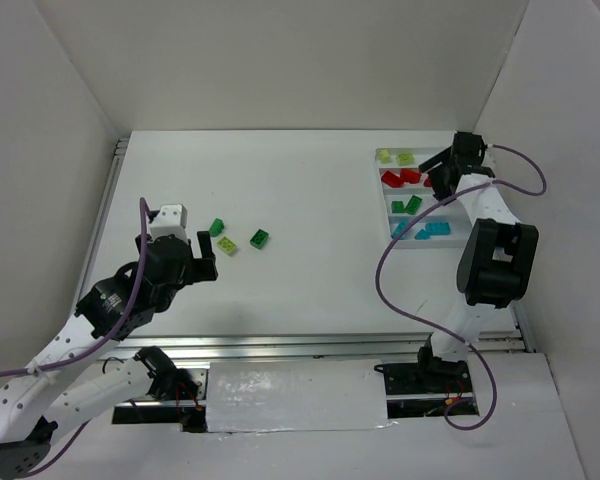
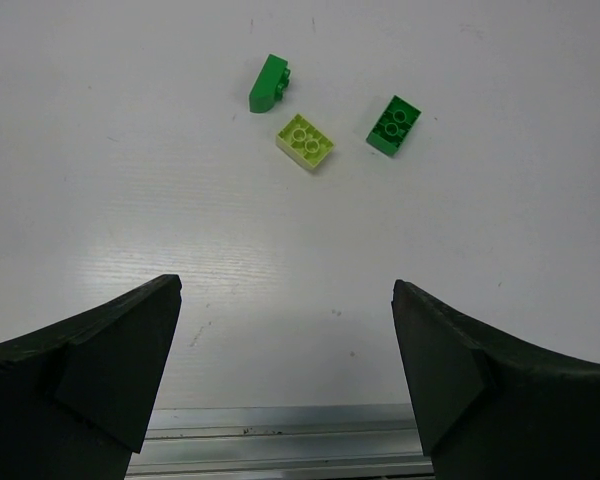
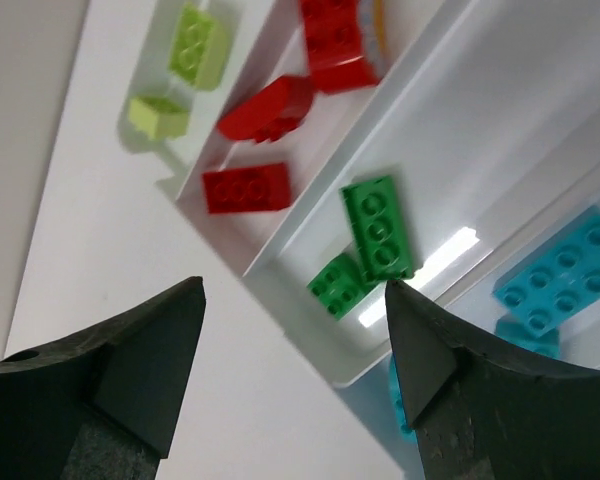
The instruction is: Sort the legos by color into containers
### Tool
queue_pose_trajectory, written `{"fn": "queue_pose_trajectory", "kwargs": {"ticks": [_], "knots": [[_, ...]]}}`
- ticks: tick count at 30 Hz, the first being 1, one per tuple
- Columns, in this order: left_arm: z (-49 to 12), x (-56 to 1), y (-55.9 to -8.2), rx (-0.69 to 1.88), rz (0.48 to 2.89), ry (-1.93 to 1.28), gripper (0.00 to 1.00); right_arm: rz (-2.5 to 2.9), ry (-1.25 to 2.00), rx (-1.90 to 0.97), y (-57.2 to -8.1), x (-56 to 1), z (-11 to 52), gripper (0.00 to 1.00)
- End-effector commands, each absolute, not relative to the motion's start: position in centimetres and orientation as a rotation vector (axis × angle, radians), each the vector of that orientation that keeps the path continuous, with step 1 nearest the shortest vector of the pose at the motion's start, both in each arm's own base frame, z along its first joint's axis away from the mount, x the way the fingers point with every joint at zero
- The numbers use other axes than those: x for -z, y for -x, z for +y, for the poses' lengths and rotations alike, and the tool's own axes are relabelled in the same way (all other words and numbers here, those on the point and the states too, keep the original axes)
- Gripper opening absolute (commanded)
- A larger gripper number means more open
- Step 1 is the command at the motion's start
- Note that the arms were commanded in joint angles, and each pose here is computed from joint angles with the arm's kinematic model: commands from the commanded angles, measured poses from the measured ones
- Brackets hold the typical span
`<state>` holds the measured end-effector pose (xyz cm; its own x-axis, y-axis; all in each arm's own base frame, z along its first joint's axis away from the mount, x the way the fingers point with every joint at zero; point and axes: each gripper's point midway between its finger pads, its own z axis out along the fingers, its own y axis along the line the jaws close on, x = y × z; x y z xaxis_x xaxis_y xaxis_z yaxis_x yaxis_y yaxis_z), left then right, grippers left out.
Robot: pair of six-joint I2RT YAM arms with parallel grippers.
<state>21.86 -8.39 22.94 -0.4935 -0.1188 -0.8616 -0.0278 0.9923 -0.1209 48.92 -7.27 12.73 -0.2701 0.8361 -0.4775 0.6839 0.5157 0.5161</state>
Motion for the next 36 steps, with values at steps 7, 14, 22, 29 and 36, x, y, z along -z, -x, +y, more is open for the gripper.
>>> {"fn": "queue_pose_trajectory", "kwargs": {"ticks": [7, 14, 22, 29, 36], "knots": [[-4.5, -24.1, -21.6, -0.036, 2.007, 0.336, 0.99, 2.132, -0.633, -0.428, -45.8, -20.5, 9.5, 0.81], [-1.5, -25.3, -20.2, -0.086, 1.923, 0.492, 0.99, 2.302, -0.268, -0.369, -40.9, -17.5, 24.4, 0.96], [-2.4, -25.6, -20.4, -0.016, 1.917, 0.435, 1.00, 2.406, -0.383, -0.163, -39.8, -12.1, 34.0, 1.00], [-3.1, -25.2, -20.7, -0.020, 1.949, 0.388, 0.99, 2.429, -0.452, -0.132, -39.8, -8.0, 38.1, 0.99], [-3.2, -25.6, -20.6, 0.018, 1.928, 0.382, 0.99, 2.489, -0.426, -0.122, -38.8, -4.9, 38.8, 0.92]]}}
